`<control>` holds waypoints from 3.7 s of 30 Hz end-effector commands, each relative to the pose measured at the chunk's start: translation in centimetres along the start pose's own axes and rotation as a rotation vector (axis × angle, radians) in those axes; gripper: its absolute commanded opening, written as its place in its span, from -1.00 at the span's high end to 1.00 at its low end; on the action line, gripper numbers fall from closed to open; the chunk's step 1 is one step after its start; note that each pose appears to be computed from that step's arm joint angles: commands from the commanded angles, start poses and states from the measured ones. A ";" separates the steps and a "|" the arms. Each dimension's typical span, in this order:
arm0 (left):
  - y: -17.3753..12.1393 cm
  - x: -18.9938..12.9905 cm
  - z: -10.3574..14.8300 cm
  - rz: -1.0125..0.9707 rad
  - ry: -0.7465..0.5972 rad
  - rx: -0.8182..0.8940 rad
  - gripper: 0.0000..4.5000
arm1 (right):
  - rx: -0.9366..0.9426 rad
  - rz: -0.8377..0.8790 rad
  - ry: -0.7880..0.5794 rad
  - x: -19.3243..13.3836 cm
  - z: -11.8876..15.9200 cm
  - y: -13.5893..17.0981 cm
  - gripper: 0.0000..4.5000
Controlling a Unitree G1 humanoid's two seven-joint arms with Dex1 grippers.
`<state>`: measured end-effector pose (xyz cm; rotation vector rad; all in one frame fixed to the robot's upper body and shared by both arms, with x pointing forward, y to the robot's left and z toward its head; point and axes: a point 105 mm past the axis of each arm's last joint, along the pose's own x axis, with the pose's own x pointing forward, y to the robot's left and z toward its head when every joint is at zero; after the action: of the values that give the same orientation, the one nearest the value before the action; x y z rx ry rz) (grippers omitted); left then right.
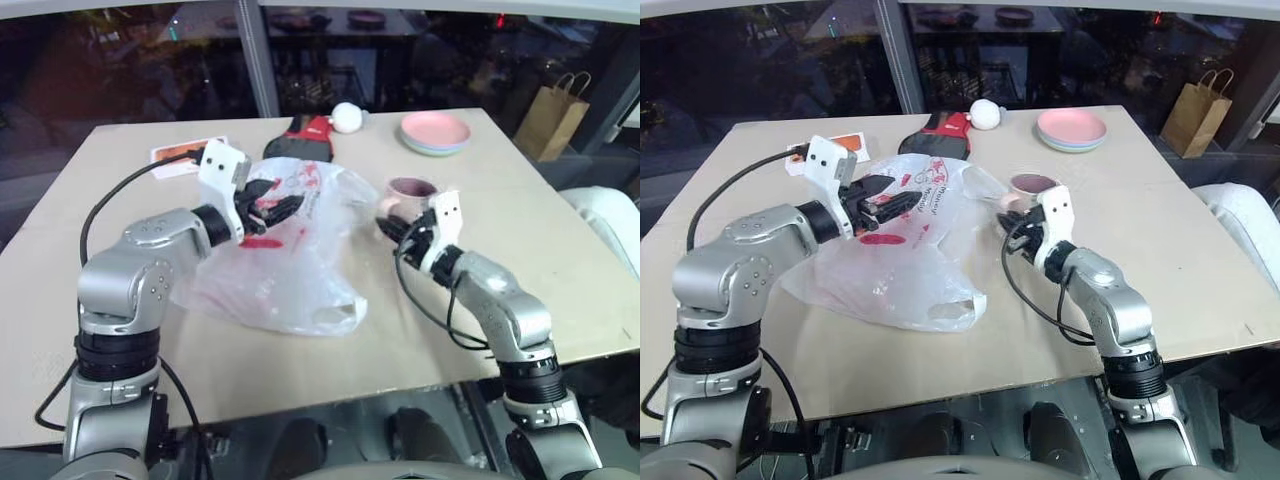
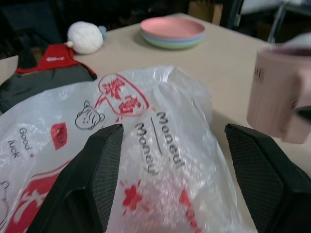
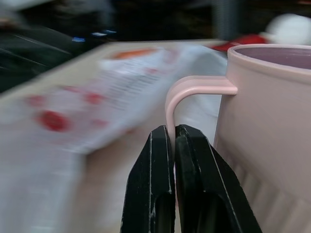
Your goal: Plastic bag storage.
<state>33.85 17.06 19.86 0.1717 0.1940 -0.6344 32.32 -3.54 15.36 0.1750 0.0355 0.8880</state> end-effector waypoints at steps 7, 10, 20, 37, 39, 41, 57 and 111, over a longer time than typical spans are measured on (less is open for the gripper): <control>-2.2 1.2 0.3 -0.057 0.031 0.062 -0.52 | 0.116 0.263 0.042 1.7 -0.9 4.3 0.96; -0.8 0.8 1.5 -0.009 -0.037 -0.020 -0.52 | 0.236 0.322 0.022 3.3 -1.0 4.9 0.96; 6.4 -2.1 3.0 0.324 -0.157 -0.160 -0.52 | 0.610 0.666 -0.015 5.9 0.9 11.0 0.96; 6.7 -4.2 4.2 0.414 -0.239 -0.201 -0.52 | 0.661 0.416 0.124 6.6 -2.2 6.7 0.96; 6.6 -4.3 4.4 0.412 -0.243 -0.201 -0.52 | 0.691 0.439 0.108 8.3 -1.7 7.7 0.96; 6.6 -4.5 4.4 0.415 -0.243 -0.200 -0.52 | 0.756 0.460 0.084 9.4 -1.2 8.3 0.96; 5.9 -6.8 2.6 0.483 -0.227 -0.187 -0.52 | 0.971 0.354 -0.059 11.1 0.6 5.9 0.96; -6.2 -9.5 -1.2 -0.294 -0.111 -0.293 -0.52 | -0.434 0.052 0.029 1.7 5.0 0.7 -0.67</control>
<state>23.93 18.28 18.96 -0.1915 0.2304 -0.8333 33.20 -2.17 18.67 -0.1750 -0.0341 0.9730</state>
